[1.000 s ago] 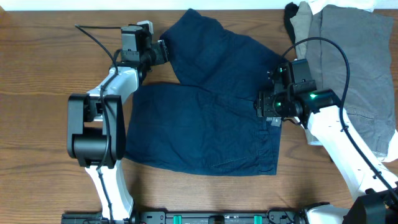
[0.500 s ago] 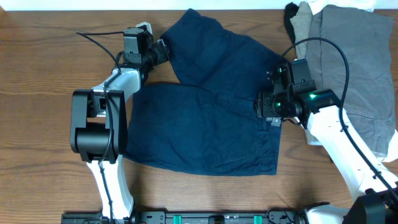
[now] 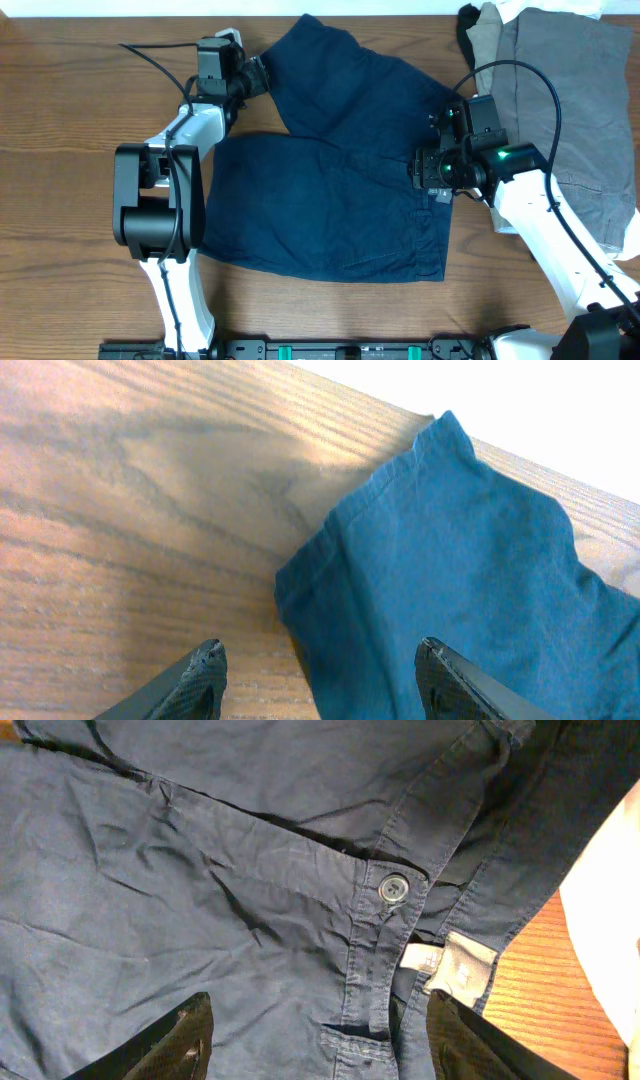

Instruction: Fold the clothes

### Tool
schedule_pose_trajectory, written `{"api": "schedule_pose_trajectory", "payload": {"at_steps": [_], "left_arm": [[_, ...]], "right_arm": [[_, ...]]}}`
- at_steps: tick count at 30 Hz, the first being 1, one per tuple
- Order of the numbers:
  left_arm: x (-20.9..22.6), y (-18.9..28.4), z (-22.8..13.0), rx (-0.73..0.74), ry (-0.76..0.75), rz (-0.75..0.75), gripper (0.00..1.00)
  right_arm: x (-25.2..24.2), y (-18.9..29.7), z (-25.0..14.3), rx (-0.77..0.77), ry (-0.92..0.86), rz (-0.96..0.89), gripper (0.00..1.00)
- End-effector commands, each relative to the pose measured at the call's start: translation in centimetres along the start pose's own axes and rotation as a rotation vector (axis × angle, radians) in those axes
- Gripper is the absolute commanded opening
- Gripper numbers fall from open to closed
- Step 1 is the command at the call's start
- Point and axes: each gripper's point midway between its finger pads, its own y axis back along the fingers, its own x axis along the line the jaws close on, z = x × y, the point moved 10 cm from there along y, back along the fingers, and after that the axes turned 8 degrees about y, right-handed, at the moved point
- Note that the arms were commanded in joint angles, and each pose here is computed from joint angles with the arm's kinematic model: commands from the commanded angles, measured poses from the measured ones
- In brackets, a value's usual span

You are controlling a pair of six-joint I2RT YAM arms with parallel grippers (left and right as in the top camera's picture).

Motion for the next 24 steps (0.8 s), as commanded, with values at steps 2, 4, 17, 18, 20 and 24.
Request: {"api": "schedule_pose_trajectory", "payload": {"at_steps": [2,4,17,18,20,24], "left_arm": [[0.3,-1.2,0.1,0.011,-0.043,0.031,0.62],[0.5,-2.0,-0.4,0.035,-0.048,0.040,0.62],[0.0,-4.2,-1.6,0.080,-0.081,0.045,0.62],[0.1,-4.3,-1.7,0.084,-0.080,0.046,0.62],[0.1,-4.5,-2.1,0.092,-0.082,0.046,0.62],[-0.1,-4.9,-2.6,0.099,-0.087,0.039,0.40]], "right_arm": [[0.2,0.1,0.3,-0.014,0.006,-0.002,0.67],[0.2,0.1,0.3,-0.015,0.007,-0.002,0.67],[0.2,0.1,0.3,-0.015,0.007,-0.002,0.68],[0.2,0.1,0.4,-0.018,0.007,-0.002,0.68],[0.3,0.1,0.5,-0.023,0.008,-0.001,0.68],[0.3,0.1,0.5,-0.025,0.008,0.000,0.68]]}}
